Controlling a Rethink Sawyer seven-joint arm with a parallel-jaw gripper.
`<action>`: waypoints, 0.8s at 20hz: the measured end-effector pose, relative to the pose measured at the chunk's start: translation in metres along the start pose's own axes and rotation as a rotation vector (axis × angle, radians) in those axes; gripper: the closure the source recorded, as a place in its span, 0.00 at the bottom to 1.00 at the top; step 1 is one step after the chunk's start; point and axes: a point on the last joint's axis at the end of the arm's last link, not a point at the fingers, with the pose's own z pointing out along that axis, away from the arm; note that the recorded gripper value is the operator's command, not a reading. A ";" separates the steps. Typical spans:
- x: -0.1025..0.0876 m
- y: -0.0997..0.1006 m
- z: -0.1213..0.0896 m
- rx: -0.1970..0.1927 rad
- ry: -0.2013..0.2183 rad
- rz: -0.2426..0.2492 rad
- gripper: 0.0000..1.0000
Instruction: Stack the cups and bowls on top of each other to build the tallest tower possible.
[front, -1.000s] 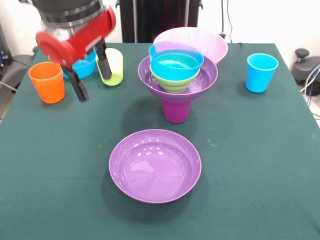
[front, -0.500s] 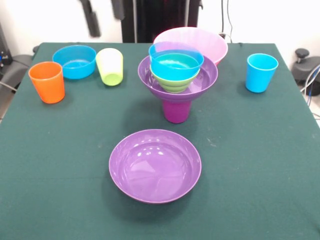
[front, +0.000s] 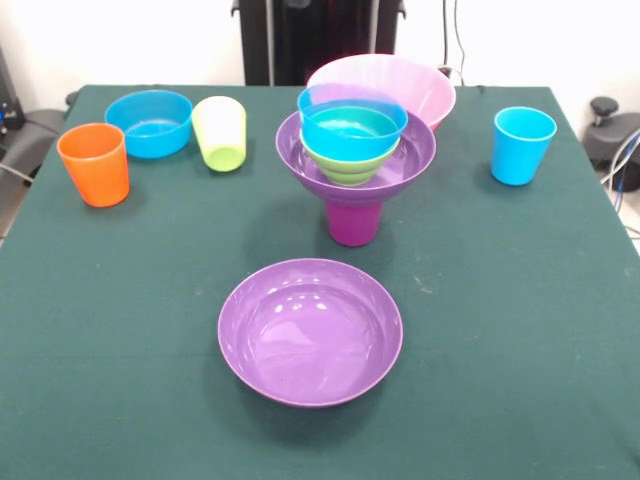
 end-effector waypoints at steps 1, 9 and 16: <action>-0.003 0.006 0.002 -0.010 0.004 0.002 0.00; -0.022 0.063 0.020 -0.084 0.033 0.106 0.00; -0.040 0.107 0.034 -0.091 0.052 0.204 0.00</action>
